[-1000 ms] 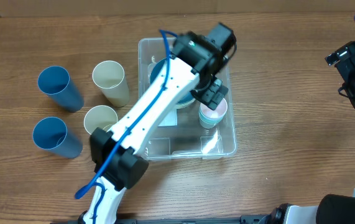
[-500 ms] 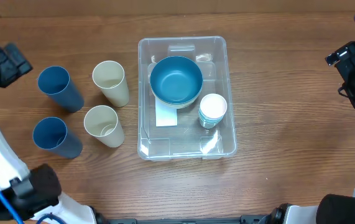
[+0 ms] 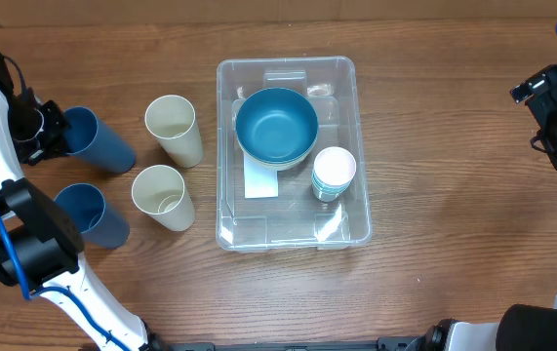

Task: Pack container
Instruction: 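Grasp a dark blue cup with the left gripper and place it in the container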

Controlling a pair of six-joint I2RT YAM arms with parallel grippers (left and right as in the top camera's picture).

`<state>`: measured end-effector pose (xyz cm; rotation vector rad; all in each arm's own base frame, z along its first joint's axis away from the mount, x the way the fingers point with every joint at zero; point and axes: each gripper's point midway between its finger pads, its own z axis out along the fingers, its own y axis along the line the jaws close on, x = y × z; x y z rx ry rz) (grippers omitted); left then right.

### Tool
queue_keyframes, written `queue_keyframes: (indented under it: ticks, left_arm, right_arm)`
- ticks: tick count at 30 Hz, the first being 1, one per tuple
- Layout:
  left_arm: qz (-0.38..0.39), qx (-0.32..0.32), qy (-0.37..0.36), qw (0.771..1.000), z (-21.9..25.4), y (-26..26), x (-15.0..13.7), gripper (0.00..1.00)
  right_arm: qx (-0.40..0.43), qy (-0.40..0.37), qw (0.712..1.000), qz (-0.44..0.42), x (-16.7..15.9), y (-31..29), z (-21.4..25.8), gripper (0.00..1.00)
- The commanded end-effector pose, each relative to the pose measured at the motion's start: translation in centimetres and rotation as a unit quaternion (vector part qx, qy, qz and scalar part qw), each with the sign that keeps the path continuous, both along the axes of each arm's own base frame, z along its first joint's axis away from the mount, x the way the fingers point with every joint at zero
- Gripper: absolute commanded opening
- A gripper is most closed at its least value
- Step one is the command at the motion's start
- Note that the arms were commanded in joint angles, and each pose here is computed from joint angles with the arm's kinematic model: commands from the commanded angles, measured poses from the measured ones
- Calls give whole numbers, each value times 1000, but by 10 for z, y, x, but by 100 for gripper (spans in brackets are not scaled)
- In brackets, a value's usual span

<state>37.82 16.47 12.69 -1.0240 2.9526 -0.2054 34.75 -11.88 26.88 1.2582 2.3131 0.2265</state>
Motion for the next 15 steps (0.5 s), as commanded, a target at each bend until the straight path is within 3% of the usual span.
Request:
queue_keyframes:
  ticks: [1,4,6,8,11,15]
  left_arm:
    - [9,67,-89,994,98,5,-4,4]
    - [-11,103,-194,975,197,-29,-27,4]
    - [-84,115,-290,946,260,-90,-47,4]
    - [-176,104,-342,917,290,-159,-68,4]
    - [-333,62,-334,880,278,-266,-86,4]
    - [-417,109,-201,880,190,-328,-89,4]
  right_arm:
    - [-2,-11,1000,2,3,2,7,100]
    - [-2,-11,1000,2,3,2,7,100]
    - [-2,-11,1000,2,3,2,7,100]
    - [-2,-11,1000,2,3,2,7,100]
    - [-2,-11,1000,2,3,2,7,100]
    - [-2,-11,1000,2,3,2,7,100]
